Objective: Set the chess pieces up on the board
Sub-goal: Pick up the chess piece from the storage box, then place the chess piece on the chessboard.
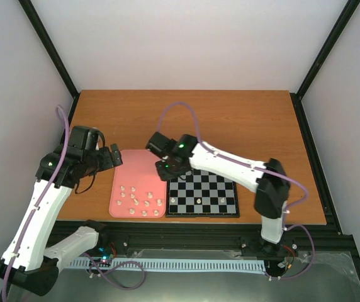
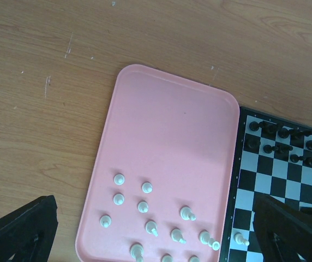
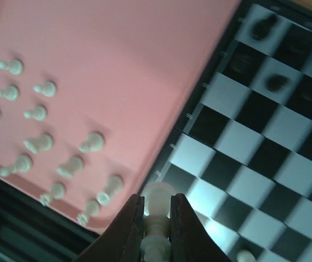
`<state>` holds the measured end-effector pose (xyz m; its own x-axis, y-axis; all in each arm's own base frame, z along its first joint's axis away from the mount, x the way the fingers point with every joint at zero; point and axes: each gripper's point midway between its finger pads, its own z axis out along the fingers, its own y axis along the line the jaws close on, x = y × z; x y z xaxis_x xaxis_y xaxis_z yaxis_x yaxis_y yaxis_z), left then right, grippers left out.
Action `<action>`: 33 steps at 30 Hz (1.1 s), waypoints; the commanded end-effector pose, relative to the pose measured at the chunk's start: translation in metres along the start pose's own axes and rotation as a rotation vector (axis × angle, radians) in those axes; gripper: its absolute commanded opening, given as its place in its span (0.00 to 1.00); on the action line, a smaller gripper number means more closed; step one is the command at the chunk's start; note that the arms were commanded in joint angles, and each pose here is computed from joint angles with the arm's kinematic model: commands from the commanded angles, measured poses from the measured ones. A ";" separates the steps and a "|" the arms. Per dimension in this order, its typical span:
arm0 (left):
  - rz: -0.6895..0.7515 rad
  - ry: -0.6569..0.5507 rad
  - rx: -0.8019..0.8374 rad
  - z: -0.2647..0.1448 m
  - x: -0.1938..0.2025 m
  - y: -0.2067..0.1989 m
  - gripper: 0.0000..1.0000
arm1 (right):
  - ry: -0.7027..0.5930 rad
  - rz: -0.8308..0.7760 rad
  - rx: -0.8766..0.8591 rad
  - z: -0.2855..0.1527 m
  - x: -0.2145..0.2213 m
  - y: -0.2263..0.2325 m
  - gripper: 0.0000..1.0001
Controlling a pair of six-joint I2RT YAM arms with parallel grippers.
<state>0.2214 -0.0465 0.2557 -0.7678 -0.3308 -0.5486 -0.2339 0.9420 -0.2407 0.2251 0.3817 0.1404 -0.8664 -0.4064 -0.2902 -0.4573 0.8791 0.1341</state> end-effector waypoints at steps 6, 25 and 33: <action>-0.003 -0.018 0.038 -0.003 -0.010 -0.011 1.00 | 0.040 0.142 0.099 -0.034 0.067 -0.073 0.03; -0.004 0.005 0.021 0.010 -0.014 -0.015 1.00 | 0.096 0.274 0.051 -0.010 0.153 -0.109 0.03; -0.004 0.011 0.018 0.013 -0.015 -0.016 1.00 | 0.121 0.268 0.062 0.013 0.156 -0.108 0.03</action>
<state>0.2377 -0.0550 0.2417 -0.8002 -0.3224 -0.5057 -0.2366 0.9445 -0.2278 0.1377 0.2198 0.0774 -0.9727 -0.1936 -0.1283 -0.2096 0.9697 0.1258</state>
